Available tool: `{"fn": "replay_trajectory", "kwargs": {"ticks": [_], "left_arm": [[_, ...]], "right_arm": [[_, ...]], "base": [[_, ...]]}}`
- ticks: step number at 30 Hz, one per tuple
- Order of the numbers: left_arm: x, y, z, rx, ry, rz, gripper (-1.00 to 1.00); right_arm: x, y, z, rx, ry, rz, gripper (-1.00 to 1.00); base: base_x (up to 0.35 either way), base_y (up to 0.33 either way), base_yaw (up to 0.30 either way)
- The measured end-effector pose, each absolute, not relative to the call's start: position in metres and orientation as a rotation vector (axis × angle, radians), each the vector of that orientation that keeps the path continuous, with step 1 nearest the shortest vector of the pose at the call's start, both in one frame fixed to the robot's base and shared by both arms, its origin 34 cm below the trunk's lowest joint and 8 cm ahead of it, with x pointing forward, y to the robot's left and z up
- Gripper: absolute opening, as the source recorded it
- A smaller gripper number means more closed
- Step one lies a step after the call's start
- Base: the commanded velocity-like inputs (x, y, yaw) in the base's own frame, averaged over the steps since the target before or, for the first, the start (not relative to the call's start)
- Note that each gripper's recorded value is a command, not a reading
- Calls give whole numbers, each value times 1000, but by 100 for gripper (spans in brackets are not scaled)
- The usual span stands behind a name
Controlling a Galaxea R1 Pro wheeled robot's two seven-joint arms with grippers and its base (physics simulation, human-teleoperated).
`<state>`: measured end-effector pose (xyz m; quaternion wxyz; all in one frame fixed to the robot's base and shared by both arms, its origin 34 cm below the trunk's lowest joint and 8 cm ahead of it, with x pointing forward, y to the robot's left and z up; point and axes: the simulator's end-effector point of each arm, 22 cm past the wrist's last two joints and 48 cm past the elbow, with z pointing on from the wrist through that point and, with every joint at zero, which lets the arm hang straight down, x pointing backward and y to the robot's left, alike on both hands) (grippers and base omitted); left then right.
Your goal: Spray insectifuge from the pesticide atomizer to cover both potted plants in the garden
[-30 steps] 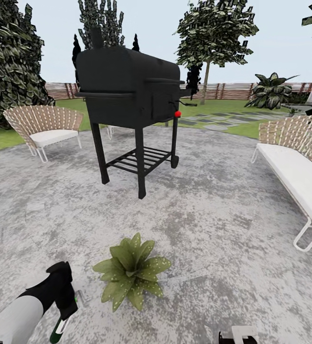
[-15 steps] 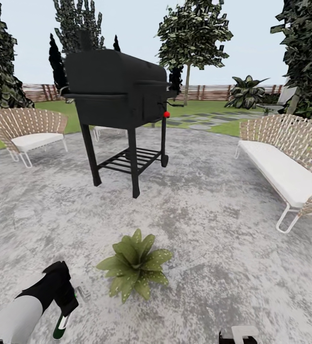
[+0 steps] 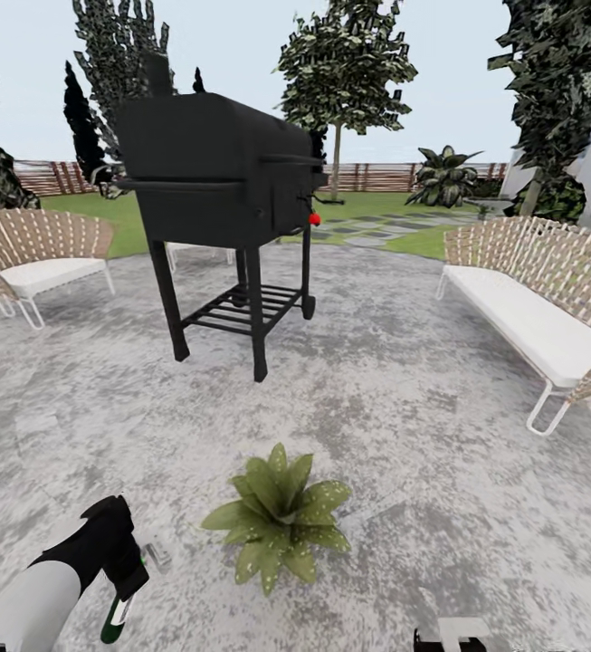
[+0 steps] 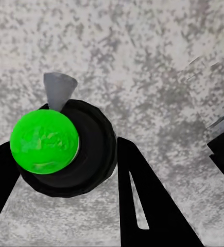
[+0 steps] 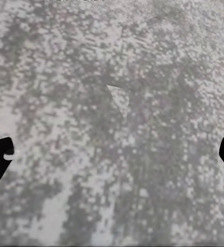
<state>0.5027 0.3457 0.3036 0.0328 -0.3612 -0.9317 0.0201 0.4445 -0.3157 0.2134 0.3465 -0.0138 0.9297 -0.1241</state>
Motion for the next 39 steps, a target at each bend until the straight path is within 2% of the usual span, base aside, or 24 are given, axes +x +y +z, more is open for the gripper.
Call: {"fn": "replay_trajectory", "kwargs": {"ticks": [7,12,15,25,39], "left_arm": [[503,342,306,-1123,-2870,75,-100],[502,318,304,-1165,-2852,127,-100],[488,292,315,-1231,-2743,255,-100],[504,286,332,-1307,-2737,214,-100],[513,289,337,-1311,-2750,198,-100]], "right_arm": [[446,-317,216,-34,2406,-324,100],[448,-318,217,-33,2401,-326,100],[449,-318,218,-32,2399,-325,100],[451,-318,221,-30,2391,-326,100],[450,-319,221,-36,2393,-328,100]], "base": [[253,120,-262],[22,3,-265],[1,0,-268],[-1,0,-238],[-284,149,-6]]}}
